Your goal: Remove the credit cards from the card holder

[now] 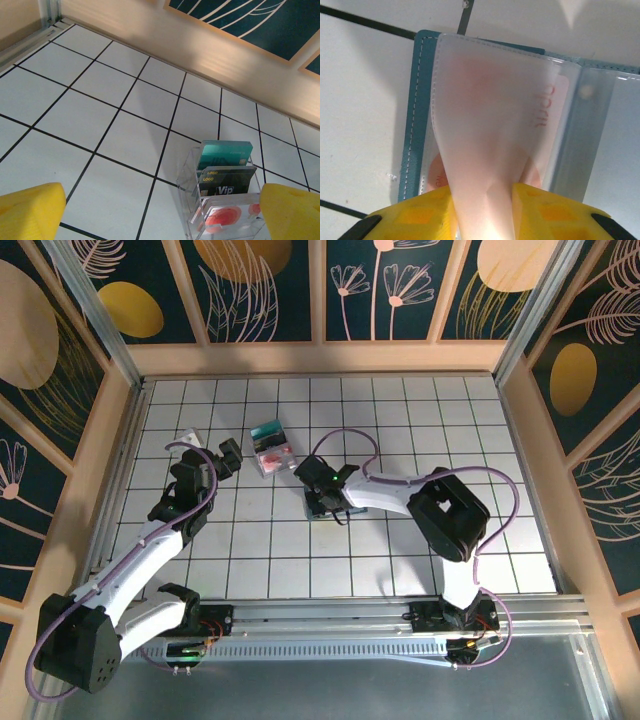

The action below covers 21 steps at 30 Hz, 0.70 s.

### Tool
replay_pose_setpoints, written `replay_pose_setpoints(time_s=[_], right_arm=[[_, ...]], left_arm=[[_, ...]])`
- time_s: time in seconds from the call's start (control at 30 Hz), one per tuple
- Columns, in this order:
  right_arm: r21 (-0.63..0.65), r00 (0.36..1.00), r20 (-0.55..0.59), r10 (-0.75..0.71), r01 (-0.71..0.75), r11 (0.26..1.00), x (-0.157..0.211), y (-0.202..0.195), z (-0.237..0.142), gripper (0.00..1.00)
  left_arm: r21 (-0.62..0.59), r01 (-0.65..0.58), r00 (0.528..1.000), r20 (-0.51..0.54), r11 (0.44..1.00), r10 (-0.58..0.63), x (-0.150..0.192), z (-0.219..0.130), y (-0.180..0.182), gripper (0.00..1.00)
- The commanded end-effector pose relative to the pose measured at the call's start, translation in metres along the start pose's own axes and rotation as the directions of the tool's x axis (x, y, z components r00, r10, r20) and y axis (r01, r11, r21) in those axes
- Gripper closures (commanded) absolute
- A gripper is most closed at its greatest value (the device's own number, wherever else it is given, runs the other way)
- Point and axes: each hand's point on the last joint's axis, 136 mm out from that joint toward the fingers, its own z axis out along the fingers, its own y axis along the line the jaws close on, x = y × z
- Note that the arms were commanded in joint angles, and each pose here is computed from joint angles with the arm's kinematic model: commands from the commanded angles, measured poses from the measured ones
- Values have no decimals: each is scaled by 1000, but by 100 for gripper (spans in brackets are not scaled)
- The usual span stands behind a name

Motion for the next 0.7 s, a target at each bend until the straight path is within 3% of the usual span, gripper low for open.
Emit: replay_pose_setpoints(time_s=[0.0,0.2,0.67], right_arm=[[-52,999,-28,-25,24,998,13,5,-9,68],[-95,999,-18,-44,42,995,22,5,-24,68],[58,999,44,1,-3,998,10,-23,-30,60]], left_arm=[[25,12,999,30,1000,-13,-10,-6,-3,1],[76,23,998,65,997,-28,-22,-17,-9,1],[57,46,992,112,997,-53,-31,-26,-2,1]])
